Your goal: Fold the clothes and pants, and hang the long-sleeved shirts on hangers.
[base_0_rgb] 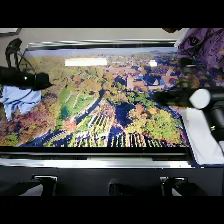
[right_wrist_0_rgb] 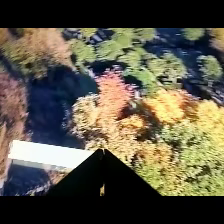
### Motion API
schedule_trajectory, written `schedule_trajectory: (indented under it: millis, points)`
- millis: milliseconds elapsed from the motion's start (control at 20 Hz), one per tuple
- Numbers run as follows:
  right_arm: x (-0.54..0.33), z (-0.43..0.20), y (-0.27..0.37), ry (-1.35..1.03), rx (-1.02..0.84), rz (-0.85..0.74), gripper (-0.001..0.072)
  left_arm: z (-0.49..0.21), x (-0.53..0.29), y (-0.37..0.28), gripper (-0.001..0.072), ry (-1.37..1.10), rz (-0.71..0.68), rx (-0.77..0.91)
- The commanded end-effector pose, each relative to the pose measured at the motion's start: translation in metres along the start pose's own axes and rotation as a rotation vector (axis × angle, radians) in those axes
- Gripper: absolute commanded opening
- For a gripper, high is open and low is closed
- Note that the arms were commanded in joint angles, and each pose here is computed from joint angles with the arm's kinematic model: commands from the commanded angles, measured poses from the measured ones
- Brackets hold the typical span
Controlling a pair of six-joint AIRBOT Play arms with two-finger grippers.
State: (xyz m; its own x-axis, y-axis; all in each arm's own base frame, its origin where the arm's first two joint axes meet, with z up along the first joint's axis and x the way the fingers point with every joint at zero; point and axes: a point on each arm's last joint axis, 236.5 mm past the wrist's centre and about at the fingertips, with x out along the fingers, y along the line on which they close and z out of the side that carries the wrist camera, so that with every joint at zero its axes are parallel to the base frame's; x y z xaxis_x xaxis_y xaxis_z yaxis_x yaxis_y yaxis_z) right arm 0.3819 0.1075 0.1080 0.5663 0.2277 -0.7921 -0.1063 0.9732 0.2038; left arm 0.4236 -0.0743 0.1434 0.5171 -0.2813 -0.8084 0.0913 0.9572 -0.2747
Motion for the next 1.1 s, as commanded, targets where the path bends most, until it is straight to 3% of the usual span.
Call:
schedule_trajectory:
  millis: [0,250,1050]
  points:
    - [-0.001,-0.017,0.071,0.005,-0.153,0.102,0.0030,-0.018,-0.012,0.010,0.0017,-0.064,0.044,0.062]
    - [-0.001,-0.023,0.082,0.016,-0.184,0.116,0.0030,0.004,-0.034,0.004,0.0019,-0.186,0.045,0.076]
    - [-0.001,-0.022,0.083,0.011,-0.184,0.117,0.0030,0.001,-0.028,0.006,0.0020,-0.166,0.046,0.073]
